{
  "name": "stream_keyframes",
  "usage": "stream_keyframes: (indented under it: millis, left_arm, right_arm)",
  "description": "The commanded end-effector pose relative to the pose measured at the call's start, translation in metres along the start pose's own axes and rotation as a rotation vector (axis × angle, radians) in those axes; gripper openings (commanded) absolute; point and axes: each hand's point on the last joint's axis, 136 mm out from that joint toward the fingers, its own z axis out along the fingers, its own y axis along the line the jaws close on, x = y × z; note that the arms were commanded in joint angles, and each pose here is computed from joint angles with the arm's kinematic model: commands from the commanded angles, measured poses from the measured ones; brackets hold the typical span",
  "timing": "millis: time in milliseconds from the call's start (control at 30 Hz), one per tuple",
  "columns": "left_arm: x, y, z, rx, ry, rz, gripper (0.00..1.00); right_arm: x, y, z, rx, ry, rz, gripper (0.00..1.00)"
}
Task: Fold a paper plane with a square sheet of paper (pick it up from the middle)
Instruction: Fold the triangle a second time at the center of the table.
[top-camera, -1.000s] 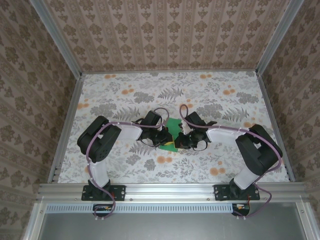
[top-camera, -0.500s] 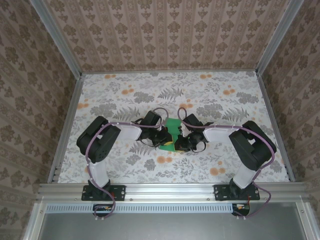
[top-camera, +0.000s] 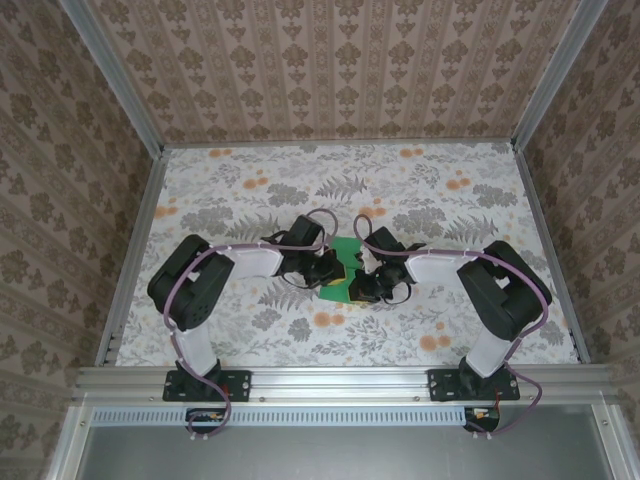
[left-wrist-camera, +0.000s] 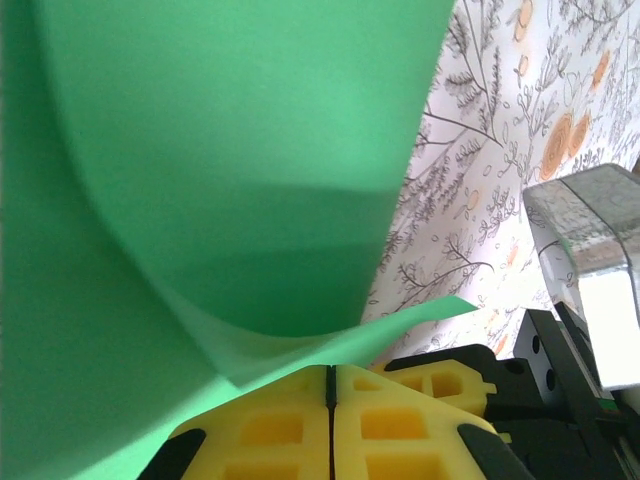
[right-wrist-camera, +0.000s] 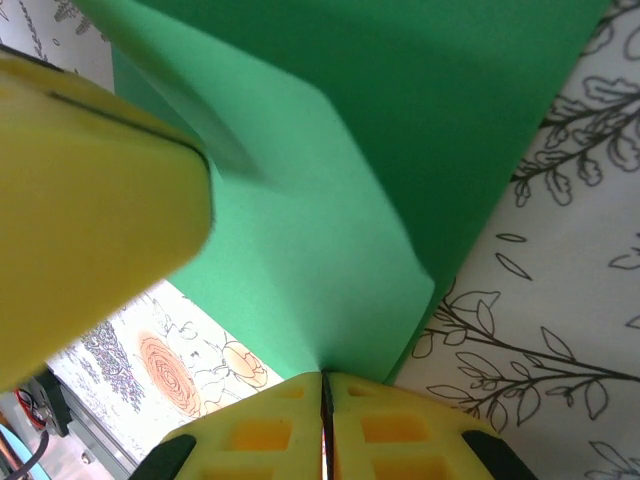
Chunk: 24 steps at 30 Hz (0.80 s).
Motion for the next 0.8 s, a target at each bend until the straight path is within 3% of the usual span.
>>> stream_keyframes:
  millis: [0, 400, 767]
  left_arm:
    - [0.006, 0.012, 0.008, -0.060, 0.025, 0.002, 0.06]
    - [0.001, 0.042, 0.008, -0.170, 0.004, -0.039, 0.06]
    - [-0.028, 0.054, -0.012, -0.181, -0.053, -0.050, 0.06]
  right_arm:
    - [0.013, -0.030, 0.009, 0.126, 0.044, 0.040, 0.10]
    - [0.025, -0.047, 0.009, 0.201, 0.088, 0.042, 0.10]
    - [0.041, -0.076, 0.010, 0.321, 0.142, 0.050, 0.10]
